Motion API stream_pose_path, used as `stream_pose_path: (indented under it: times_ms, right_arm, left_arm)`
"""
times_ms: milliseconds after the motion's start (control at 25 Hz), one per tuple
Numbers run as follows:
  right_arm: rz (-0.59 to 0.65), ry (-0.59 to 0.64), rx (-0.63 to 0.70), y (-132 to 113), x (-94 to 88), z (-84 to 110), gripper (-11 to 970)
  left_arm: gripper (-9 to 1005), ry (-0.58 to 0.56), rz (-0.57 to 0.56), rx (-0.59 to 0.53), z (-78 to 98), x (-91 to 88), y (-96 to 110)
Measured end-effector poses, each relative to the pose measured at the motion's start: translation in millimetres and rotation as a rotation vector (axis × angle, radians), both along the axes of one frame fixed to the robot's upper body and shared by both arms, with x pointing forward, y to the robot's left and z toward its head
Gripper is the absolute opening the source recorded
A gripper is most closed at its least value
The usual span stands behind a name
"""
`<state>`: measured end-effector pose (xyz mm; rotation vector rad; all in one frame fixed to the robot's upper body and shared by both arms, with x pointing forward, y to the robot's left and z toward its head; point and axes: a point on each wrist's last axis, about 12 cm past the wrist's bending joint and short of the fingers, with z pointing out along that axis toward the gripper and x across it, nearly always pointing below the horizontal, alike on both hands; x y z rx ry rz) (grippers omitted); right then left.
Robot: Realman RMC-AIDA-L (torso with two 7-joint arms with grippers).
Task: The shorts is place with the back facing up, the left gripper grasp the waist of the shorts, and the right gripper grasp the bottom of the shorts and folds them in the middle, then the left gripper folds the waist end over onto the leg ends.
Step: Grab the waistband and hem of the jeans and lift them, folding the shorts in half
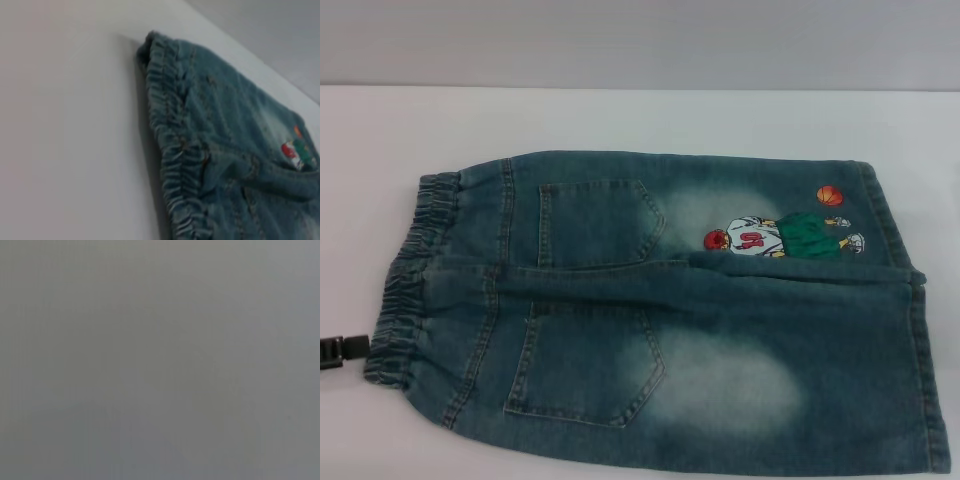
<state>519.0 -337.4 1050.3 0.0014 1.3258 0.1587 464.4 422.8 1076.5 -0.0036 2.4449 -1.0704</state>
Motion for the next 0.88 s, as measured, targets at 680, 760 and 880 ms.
stream_pose_path:
  times_ms: [680,760,880]
  right_arm:
    - [-0.011,0.013,0.01,-1.5,-5.4,-4.2,491]
    - [-0.013,0.013,0.01,-1.8,-5.6,-4.3,491]
    - [-0.016,0.013,0.009,-2.4,-5.9,-4.3,491]
  left_arm:
    - [690,0.003,0.004,0.02,-6.6,4.9,-7.4]
    - [689,0.001,0.005,0.022,-6.6,6.1,-7.9]
    - [687,-0.002,0.01,0.027,-6.7,7.4,-7.6]
